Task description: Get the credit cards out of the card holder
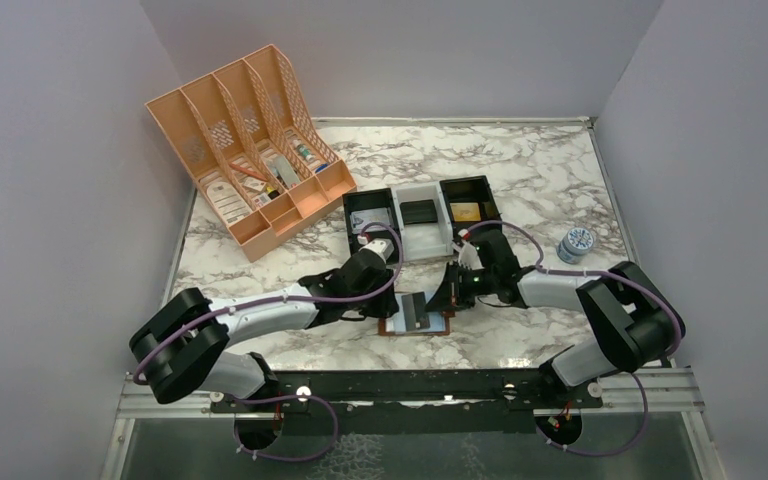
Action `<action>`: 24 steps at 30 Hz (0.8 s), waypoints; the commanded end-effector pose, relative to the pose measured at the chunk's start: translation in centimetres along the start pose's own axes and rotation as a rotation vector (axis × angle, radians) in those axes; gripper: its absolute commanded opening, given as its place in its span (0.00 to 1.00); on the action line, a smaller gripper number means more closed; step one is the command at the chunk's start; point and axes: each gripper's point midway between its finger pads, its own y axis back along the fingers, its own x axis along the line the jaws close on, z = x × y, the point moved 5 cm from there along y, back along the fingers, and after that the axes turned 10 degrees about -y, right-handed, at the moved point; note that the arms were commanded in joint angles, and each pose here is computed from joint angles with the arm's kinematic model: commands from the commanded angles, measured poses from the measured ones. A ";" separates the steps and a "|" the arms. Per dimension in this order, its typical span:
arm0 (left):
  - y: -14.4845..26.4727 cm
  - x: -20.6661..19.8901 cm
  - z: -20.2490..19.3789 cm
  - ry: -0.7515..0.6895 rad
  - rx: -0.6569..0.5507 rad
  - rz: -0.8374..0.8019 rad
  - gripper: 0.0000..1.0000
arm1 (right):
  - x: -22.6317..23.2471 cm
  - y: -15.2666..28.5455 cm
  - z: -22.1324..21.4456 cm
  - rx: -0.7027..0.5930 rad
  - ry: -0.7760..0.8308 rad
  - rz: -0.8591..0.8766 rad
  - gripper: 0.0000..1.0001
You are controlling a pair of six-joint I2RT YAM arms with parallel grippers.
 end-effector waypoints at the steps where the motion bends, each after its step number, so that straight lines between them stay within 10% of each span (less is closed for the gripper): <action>1: 0.8 -2.6 2.5 -0.033 -0.072 -0.106 0.36 | 0.1 -0.3 0.0 0.002 -0.018 0.037 0.01; 16: -2.2 -1.5 -0.5 -0.062 0.057 0.014 0.12 | 0.5 -0.1 -0.1 0.006 0.001 0.072 0.01; 24: -1.8 -0.4 -1.7 -0.064 0.077 0.054 0.07 | 1.3 0.0 -0.5 0.014 0.015 0.159 0.21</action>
